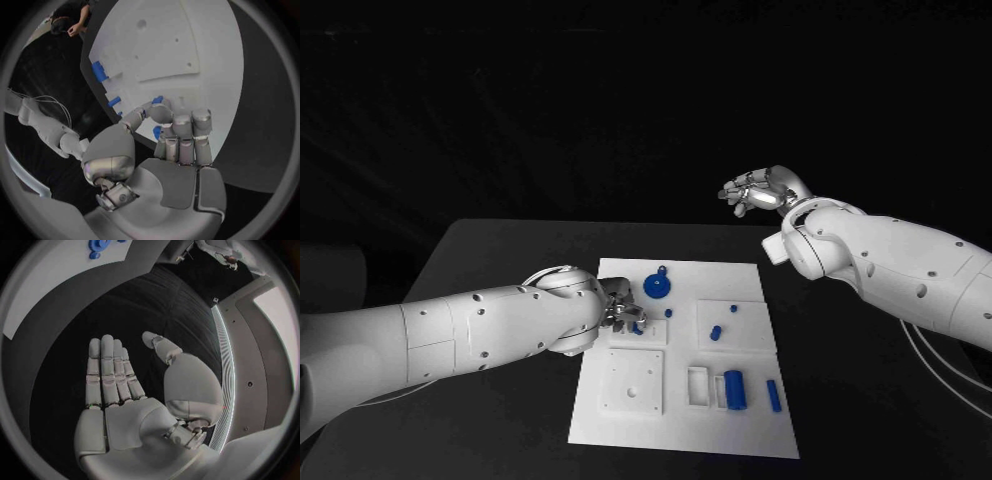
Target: Assemble the parts on the task board
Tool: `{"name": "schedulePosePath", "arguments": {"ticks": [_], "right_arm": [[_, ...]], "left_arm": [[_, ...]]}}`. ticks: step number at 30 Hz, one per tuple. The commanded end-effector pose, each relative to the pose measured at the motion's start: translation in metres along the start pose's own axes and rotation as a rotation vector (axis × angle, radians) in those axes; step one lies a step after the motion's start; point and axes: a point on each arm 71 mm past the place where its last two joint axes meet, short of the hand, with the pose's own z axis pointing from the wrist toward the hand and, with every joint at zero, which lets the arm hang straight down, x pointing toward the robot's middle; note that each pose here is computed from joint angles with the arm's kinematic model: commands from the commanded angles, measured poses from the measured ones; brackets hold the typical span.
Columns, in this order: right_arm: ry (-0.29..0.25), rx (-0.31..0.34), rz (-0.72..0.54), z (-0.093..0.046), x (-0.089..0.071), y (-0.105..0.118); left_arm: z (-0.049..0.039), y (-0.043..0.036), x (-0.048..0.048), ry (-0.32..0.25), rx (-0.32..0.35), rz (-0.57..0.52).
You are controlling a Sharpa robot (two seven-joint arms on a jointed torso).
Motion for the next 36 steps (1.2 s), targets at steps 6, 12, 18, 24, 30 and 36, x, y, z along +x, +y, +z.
{"name": "schedulePosePath", "arguments": {"ticks": [6,12,18,24,30,36], "right_arm": [[0.019,-0.007,0.000,0.0000,0.0020,0.0013],[0.019,-0.006,0.000,0.0001,0.0021,0.0013],[0.018,-0.005,-0.001,0.0002,0.0017,0.0008],[0.018,-0.004,-0.001,0.0001,0.0012,0.0003],[0.017,-0.003,-0.002,-0.0001,0.0002,-0.0003],[0.018,-0.001,-0.002,-0.0002,0.0003,-0.0007]], "left_arm": [[0.0003,-0.0026,0.0009,-0.028,0.020,0.003],[-0.0001,-0.0034,0.0041,-0.037,0.027,-0.008],[-0.0020,-0.0030,0.0041,-0.048,0.032,-0.010],[-0.0039,-0.0028,0.0048,-0.059,0.037,-0.011],[-0.0059,0.0002,0.0040,-0.081,0.040,-0.013],[-0.0057,-0.0004,0.0056,-0.098,0.049,0.005]]}}
